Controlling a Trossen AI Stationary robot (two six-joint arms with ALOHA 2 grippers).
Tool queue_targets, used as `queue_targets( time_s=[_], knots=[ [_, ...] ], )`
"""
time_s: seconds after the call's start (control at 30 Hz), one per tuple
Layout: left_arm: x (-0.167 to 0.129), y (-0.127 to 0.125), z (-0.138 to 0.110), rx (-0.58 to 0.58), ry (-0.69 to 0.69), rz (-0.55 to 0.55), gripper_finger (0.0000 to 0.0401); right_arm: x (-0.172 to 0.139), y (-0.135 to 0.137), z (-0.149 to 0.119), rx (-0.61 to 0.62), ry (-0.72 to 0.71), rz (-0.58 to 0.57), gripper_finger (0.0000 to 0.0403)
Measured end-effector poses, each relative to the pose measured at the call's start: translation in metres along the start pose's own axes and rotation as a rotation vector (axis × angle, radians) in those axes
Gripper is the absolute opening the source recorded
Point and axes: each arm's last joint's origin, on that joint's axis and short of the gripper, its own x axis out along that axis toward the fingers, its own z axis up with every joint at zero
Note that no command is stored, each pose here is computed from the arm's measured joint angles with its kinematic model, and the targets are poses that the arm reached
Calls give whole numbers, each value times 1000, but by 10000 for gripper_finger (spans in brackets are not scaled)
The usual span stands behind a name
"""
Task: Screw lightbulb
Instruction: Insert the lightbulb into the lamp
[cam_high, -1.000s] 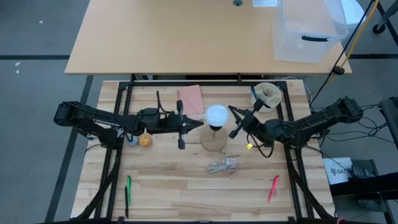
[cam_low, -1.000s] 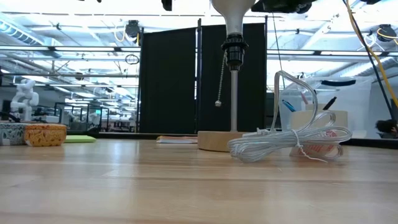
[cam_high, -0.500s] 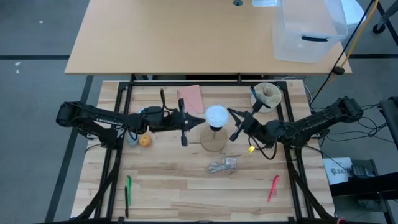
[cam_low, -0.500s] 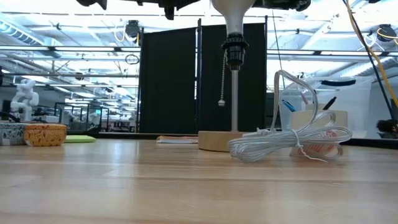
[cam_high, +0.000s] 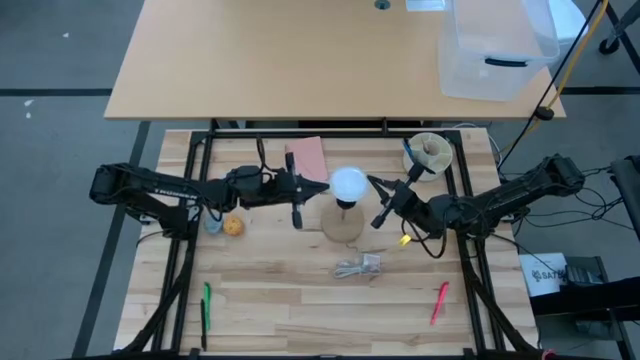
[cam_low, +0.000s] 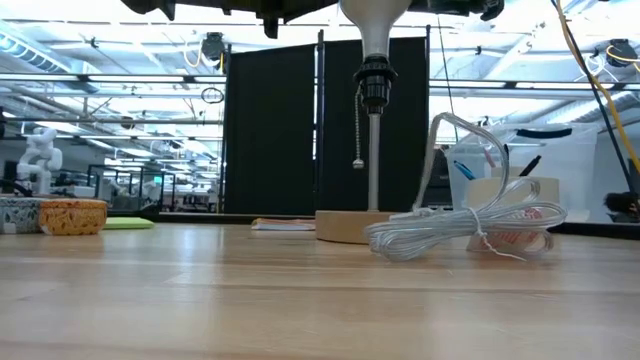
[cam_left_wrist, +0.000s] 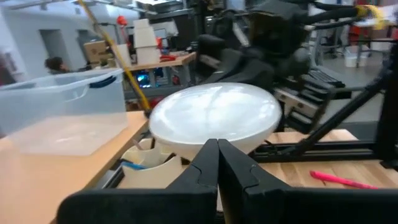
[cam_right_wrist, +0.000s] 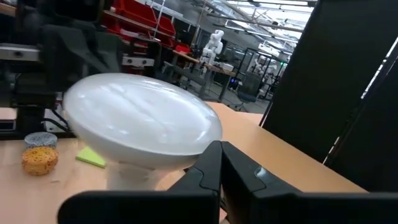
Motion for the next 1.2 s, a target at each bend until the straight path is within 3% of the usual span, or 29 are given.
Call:
queue_targets(
  time_s=[0.43,0.73,1.0,1.2],
  knots=[
    [1,12,-5,-50,41,81,0,-10,12,-1,-36,-12,113,0],
    [-1,8,-4,-62,44,89,0,-14,13,-1,-37,2,83,0],
    [-14,-9,17,19,-30,59,0,-13,11,-2,-47,23,43,0],
    [-20,-20,20,86,-1,48,0,-14,12,-3,-55,24,56,0]
  ],
)
